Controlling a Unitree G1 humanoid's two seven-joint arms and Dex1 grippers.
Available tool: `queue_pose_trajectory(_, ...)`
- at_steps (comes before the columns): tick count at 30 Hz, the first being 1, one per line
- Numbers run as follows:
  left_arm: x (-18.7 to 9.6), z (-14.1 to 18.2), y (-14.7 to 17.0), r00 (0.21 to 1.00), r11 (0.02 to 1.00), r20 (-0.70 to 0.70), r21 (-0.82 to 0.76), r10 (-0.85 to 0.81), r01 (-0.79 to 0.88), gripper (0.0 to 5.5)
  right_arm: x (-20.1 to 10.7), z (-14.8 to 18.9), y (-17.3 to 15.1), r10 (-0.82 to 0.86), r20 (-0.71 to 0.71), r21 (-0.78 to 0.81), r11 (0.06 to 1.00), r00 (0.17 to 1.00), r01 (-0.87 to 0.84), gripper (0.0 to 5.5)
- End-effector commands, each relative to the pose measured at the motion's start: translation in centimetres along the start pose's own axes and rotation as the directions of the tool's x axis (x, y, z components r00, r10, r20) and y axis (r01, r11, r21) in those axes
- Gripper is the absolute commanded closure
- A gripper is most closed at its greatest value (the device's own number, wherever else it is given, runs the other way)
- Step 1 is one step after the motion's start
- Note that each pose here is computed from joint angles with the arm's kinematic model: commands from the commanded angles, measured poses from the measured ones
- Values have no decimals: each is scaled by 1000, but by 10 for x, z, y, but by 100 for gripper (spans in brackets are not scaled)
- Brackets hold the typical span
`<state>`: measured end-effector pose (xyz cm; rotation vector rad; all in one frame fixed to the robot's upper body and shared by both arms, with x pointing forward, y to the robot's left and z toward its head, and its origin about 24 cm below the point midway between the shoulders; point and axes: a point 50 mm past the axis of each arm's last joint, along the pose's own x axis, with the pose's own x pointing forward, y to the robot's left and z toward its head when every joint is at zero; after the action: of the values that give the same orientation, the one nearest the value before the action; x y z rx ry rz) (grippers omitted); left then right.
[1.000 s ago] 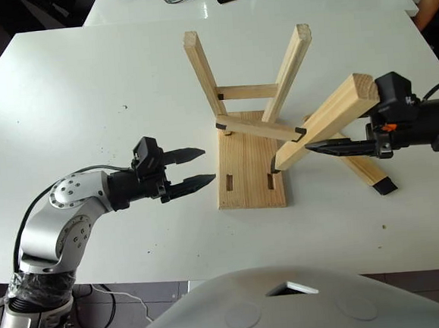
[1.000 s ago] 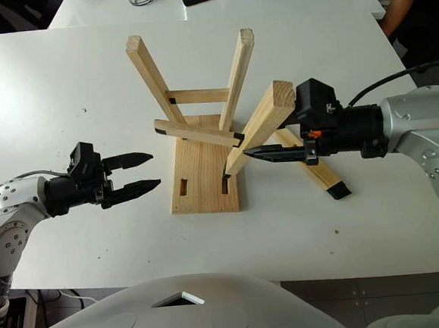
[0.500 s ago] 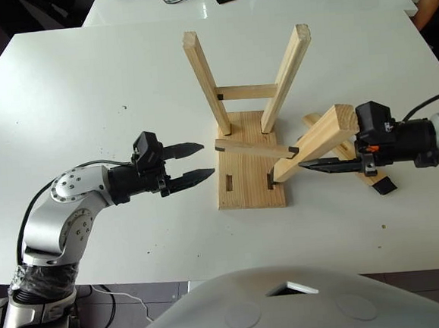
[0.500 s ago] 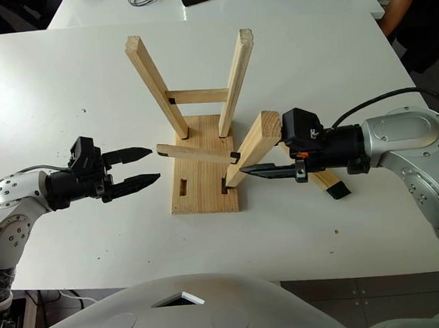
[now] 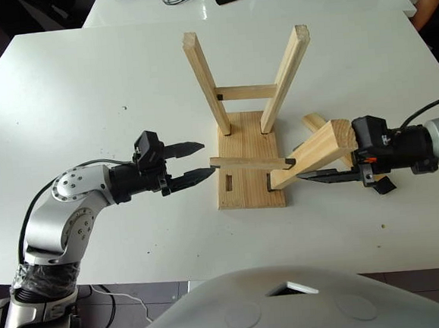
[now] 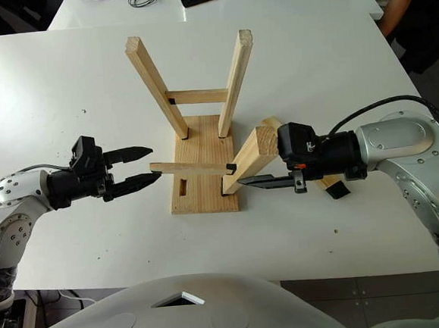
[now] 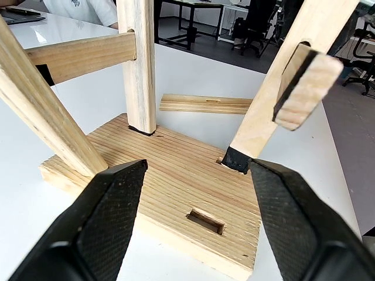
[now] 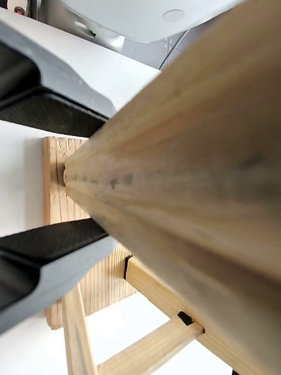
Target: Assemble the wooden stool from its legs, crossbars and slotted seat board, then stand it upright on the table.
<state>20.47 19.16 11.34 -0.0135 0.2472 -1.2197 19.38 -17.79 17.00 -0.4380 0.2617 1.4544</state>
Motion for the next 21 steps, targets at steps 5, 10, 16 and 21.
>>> queue_pose_trajectory(5, 1, 1, 3, 1000, 1000, -2, 13, 6, -6, 227, -3, -13, -8, -39, -77, 31, 999, 996, 42, 349)
queue_pose_trajectory(10, 0, 1, 4, 1000, 1000, 0, 12, 14, -14, 227, -6, -18, -5, -32, -93, 51, 998, 995, 37, 349)
queue_pose_trajectory(16, 0, 0, 4, 1000, 1000, 1, 10, 18, -18, 227, -11, -18, -6, -29, -101, 57, 998, 994, 35, 349)
queue_pose_trajectory(21, -1, 0, 4, 1000, 1000, 2, 12, 20, -20, 227, -14, -18, -9, -35, -106, 58, 997, 994, 41, 349)
